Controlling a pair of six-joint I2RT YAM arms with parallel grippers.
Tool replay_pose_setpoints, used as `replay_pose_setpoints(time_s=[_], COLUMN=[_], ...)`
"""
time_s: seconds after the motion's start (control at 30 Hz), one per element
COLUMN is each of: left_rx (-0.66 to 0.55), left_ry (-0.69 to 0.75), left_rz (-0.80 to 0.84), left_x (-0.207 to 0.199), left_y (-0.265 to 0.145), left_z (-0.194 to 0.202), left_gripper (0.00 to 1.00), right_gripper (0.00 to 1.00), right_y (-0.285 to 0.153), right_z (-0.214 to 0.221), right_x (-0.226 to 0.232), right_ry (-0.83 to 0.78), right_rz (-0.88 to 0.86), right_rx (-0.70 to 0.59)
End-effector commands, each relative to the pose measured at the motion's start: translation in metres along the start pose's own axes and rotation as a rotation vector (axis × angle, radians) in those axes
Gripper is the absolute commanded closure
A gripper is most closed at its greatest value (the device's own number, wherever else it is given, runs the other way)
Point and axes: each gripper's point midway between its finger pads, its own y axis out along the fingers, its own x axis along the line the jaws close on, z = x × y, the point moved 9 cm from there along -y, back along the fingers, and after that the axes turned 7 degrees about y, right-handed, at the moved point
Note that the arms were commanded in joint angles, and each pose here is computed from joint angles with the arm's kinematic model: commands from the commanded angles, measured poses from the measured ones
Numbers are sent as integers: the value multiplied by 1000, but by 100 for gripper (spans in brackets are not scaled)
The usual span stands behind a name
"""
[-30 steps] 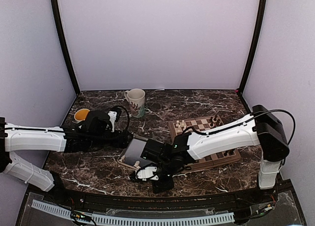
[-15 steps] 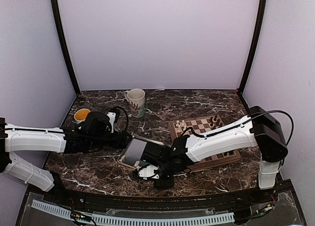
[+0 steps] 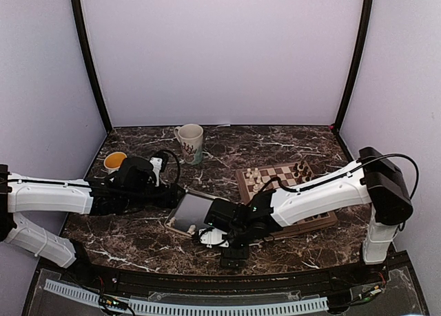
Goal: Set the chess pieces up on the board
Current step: Pick up the bishop from the corner of the board.
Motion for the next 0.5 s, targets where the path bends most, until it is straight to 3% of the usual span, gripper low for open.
replay_pose_setpoints(time_s=[0.0,0.17,0.47], left_rx=[-3,1,14], left_ry=[-10,-9,0], left_rz=[8,9,22], left_x=[0,0,-2], left_y=[1,2,4], left_z=[3,4,4], left_gripper=[20,20,20], right_gripper=[0,0,0], right_y=[1,9,3], right_z=[8,11,8], right_x=[-12,-21,-22], right_ry=[85,155,153], right_rz=[-78,-205,-250], right_rx=[6,45,32])
